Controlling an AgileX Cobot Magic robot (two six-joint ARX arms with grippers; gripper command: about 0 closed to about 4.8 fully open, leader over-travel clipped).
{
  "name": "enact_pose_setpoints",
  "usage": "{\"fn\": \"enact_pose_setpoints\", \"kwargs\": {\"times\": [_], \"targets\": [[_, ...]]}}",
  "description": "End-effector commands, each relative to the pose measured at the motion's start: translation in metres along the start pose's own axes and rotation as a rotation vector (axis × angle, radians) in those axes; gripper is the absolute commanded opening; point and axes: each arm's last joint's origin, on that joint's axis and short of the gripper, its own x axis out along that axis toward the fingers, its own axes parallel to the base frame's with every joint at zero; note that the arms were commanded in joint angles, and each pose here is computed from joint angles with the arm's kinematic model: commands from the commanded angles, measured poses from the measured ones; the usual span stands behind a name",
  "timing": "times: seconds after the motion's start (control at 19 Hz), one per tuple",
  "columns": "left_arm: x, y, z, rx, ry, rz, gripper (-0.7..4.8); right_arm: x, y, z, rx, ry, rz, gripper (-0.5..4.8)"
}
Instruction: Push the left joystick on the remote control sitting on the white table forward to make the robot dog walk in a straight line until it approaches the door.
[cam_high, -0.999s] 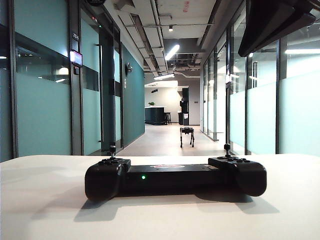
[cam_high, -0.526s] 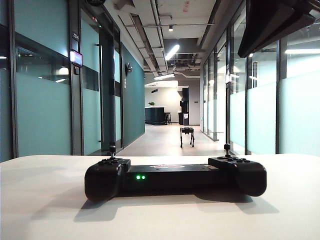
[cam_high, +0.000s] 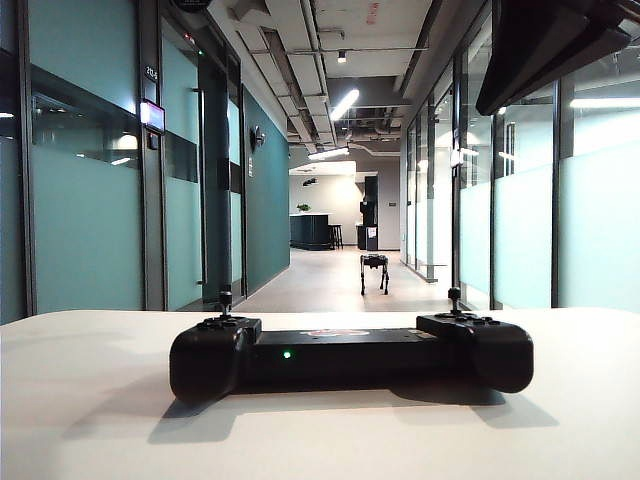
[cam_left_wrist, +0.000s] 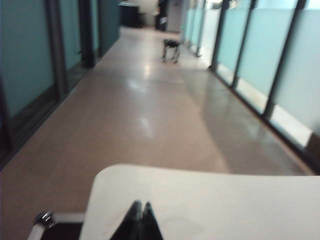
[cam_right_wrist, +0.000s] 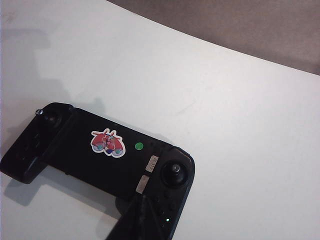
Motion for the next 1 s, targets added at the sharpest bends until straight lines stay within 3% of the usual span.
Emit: {"fn": "enact_pose_setpoints", "kwargs": {"times": [0.05, 0.47, 1.0], "targets": [[0.002, 0.003, -0.006, 0.020, -0.009, 0.038, -0.05, -0.002, 0.000, 0.003, 0.000, -0.029, 0.003, -0.05], [0.007, 0.005, -0.023, 0.035, -0.042, 0.049, -0.05, -0.002, 0.000, 0.003, 0.000, -0.029, 0.003, -0.05], [0.007, -0.001, -0.027, 0.039, -0.013, 0.017, -0.05, -0.002, 0.000, 0.003, 0.000, -0.030, 0.003, -0.05]]}}
